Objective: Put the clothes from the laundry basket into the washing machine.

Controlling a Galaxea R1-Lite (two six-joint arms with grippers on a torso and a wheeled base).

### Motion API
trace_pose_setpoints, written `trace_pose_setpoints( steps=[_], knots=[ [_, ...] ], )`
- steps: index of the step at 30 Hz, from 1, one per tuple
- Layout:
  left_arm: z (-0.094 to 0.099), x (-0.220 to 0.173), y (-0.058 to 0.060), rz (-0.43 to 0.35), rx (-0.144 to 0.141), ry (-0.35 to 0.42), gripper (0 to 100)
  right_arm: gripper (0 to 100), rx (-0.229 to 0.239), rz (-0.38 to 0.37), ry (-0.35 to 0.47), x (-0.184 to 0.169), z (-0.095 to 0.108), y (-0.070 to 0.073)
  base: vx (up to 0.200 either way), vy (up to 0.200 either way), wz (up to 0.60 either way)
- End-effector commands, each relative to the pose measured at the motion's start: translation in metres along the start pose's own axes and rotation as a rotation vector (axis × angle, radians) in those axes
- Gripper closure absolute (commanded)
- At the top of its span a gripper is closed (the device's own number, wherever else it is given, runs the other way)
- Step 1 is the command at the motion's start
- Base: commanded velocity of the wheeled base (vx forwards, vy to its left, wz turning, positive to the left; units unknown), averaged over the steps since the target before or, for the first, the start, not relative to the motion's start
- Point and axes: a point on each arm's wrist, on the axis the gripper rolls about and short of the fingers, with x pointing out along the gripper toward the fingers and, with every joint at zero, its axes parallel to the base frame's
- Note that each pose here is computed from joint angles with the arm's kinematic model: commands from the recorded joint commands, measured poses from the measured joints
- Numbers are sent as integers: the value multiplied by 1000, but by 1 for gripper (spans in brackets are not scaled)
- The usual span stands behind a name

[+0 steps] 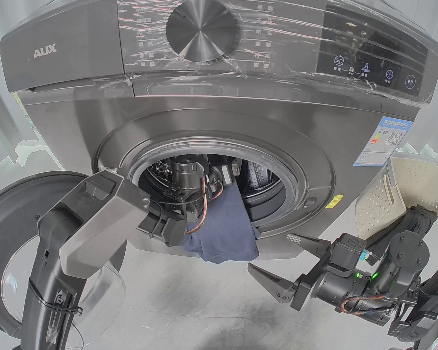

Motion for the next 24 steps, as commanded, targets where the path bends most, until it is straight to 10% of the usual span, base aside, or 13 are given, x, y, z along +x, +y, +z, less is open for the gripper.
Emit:
trace_pose_setpoints(
  steps=[1,13,24],
  knots=[
    [15,-44,-17,-62,24,146,0,0,0,1,0,0,0,0,0,0,0],
    [-32,-80,-8,-64,119,390,0,0,4,16,1,-1,0,4,0,0,0],
    [-57,-60,-1,-56,123,375,0,0,8,27,3,-1,-1,7,0,0,0]
  ],
)
